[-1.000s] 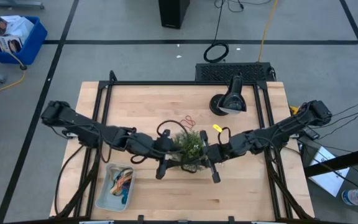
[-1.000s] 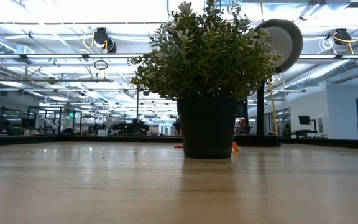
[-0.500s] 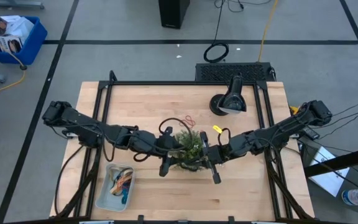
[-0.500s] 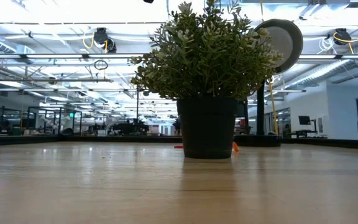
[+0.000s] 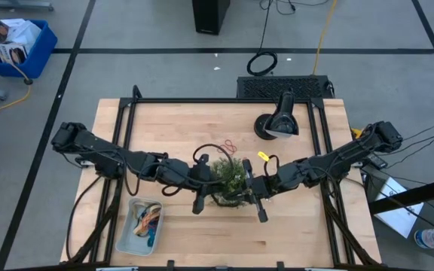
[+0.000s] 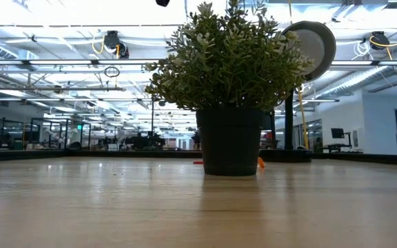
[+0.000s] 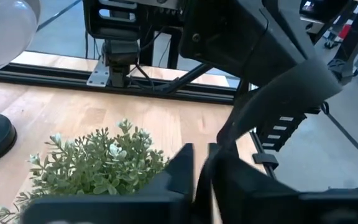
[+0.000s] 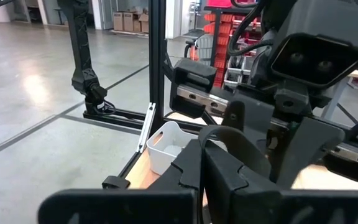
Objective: Pick and place rubber bands into bin
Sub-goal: Put the black rubber band into the blue bin
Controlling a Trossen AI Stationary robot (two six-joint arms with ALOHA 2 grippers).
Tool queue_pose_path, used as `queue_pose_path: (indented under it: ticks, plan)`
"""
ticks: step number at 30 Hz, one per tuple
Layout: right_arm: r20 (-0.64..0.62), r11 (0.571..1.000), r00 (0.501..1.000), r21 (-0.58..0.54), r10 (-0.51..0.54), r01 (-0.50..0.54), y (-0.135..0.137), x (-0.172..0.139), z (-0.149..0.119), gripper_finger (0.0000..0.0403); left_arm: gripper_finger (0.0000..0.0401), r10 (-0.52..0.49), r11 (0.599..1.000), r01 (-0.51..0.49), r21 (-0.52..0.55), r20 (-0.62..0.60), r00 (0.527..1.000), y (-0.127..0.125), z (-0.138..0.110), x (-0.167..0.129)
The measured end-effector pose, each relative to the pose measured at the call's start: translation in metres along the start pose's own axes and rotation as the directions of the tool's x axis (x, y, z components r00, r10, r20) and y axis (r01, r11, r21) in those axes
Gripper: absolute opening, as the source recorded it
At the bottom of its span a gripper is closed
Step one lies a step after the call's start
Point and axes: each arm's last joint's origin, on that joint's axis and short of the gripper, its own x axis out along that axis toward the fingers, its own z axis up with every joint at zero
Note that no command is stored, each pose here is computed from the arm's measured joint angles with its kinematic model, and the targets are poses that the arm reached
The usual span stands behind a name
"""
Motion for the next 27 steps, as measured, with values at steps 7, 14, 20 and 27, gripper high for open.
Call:
queue_pose_path:
  ticks: [7,14,20,27]
  plan:
    - [-0.019,1.000,1.000,-0.002,0.000,0.000,0.000,0.000,-0.002,0.0000,0.0007,0.005,1.000,-0.005,0.000,-0.014,1.000,0.000,-0.001,0.000]
    - [-0.067,1.000,0.998,-0.009,0.000,0.000,0.000,0.000,-0.007,0.0024,0.0004,0.008,1.000,-0.008,0.001,-0.018,1.000,0.000,-0.002,0.000]
    - [-0.127,1.000,0.992,-0.018,-0.001,-0.002,0.000,-0.001,-0.012,0.0067,0.0004,0.015,1.000,-0.015,0.002,-0.045,0.999,0.001,-0.005,0.000]
    - [-0.227,0.992,0.967,-0.089,-0.113,0.095,-0.004,-0.009,-0.018,0.0143,0.0003,0.021,0.999,-0.023,-0.034,-0.067,0.998,0.001,-0.004,-0.005]
